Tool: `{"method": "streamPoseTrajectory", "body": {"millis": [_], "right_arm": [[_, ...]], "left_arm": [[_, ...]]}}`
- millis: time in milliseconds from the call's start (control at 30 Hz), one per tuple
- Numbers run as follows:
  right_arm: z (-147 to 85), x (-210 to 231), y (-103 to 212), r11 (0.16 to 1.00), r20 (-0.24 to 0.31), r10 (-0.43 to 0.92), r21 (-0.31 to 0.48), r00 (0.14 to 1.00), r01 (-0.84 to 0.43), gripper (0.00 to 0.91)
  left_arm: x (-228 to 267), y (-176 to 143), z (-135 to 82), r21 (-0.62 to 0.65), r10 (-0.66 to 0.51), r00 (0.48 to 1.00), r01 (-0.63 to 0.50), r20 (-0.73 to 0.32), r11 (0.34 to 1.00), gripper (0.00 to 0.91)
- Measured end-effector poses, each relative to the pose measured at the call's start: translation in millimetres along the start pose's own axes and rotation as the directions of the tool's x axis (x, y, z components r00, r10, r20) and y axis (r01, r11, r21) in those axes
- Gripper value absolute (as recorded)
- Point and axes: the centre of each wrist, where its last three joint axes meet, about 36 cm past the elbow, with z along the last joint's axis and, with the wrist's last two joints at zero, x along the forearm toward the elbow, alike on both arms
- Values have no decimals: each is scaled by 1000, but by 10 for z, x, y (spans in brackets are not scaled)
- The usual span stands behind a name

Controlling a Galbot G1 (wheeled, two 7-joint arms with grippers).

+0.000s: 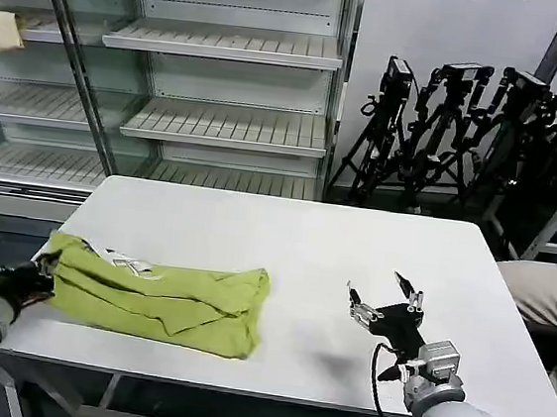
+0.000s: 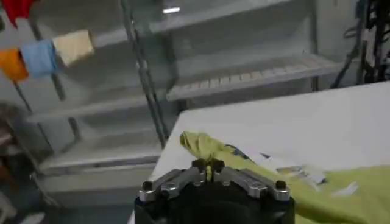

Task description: Fold and organize the clothes.

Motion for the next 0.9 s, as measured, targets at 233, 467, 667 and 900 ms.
{"method": "streamPoseTrajectory", "body": {"millis": [233, 467, 667, 900], "right_arm": [[7, 80, -84, 1000, -3, 23, 15, 1000, -23, 907], [-2, 137, -173, 998, -7, 58, 27, 998, -58, 907], [-2, 164, -172, 997, -13, 72, 31, 997, -71, 907], [1, 218, -140, 996, -22, 78, 32, 997, -78, 907]], "left_arm": [[177, -476, -187, -83, 127, 989, -120, 80, 989, 10], [301, -1094, -164, -125, 276, 954, -262, 118, 957, 10], [335, -1526, -96, -133, 375, 918, -359, 131, 924, 10], [299, -1872, -35, -131, 450, 883, -435, 130, 891, 10]]}}
